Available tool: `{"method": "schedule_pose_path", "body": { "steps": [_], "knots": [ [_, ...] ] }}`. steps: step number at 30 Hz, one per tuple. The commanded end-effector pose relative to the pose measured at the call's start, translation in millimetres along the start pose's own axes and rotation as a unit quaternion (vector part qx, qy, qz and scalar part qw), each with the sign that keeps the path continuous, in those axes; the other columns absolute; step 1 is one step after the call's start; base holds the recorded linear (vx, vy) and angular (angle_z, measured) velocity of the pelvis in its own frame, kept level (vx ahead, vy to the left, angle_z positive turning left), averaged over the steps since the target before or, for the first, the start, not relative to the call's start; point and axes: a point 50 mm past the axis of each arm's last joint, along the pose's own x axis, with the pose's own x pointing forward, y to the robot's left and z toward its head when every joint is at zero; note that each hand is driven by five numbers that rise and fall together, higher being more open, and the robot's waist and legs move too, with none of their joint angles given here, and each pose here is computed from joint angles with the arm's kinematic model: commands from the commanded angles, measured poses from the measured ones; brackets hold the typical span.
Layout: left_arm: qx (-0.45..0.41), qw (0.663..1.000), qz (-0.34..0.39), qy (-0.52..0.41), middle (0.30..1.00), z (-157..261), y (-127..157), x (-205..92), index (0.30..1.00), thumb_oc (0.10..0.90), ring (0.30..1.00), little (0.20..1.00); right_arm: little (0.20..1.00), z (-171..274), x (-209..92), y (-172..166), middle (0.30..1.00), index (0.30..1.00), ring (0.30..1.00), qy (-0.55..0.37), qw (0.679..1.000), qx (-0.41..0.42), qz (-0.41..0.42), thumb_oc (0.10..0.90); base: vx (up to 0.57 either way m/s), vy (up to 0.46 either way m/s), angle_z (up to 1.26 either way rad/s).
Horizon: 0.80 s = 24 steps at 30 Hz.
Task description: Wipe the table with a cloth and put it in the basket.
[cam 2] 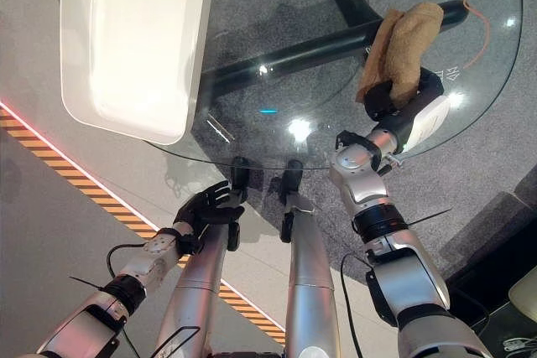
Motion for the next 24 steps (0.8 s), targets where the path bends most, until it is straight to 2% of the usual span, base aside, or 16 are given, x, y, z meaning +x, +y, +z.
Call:
{"method": "schedule_pose_path", "body": {
  "steps": [1, 9, 14, 18, 24],
  "knots": [
    [-0.028, 0.99, -0.053, 0.129, 0.9, -74.2, -32.3, -24.3, 0.9, 0.8, 0.9, 0.9, 0.2, 16.0, 2.4, -6.0, 0.3, 0.3, 0.3, -0.031, 0.999, 0.03, -0.022, 0.1, 0.01, 0.052, 0.0],
    [-0.037, 0.989, -0.056, 0.13, 0.9, -74.7, -32.1, -25.6, 0.9, 0.8, 0.9, 0.9, 0.2, 28.5, 3.4, -4.3, 0.3, 0.3, 0.3, -0.052, 0.997, 0.06, -0.002, 0.1, 0.01, 0.034, 0.02],
    [-0.038, 0.989, -0.061, 0.13, 0.9, -73.5, -35.1, -25.2, 0.9, 0.8, 0.9, 0.9, 0.2, 46.9, -9.7, 10.2, 0.3, 0.3, 0.3, -0.101, 0.989, 0.066, 0.088, 0.1, 0.0, 0.014, 0.01],
    [-0.04, 0.989, -0.066, 0.129, 0.9, -72.6, -39.0, -24.2, 0.9, 0.8, 0.9, 0.9, 0.2, 51.6, -29.1, 25.8, 0.3, 0.3, 0.3, -0.131, 0.974, 0.035, 0.179, 0.1, 0.0, 0.0, 0.0],
    [-0.043, 0.989, -0.073, 0.124, 0.9, -73.3, -43.6, -23.7, 0.9, 0.8, 0.9, 0.9, 0.2, 35.5, -63.9, 43.0, 0.3, 0.3, 0.3, -0.139, 0.949, -0.014, 0.282, 0.1, 0.0, 0.0, 0.0]
  ]
}}
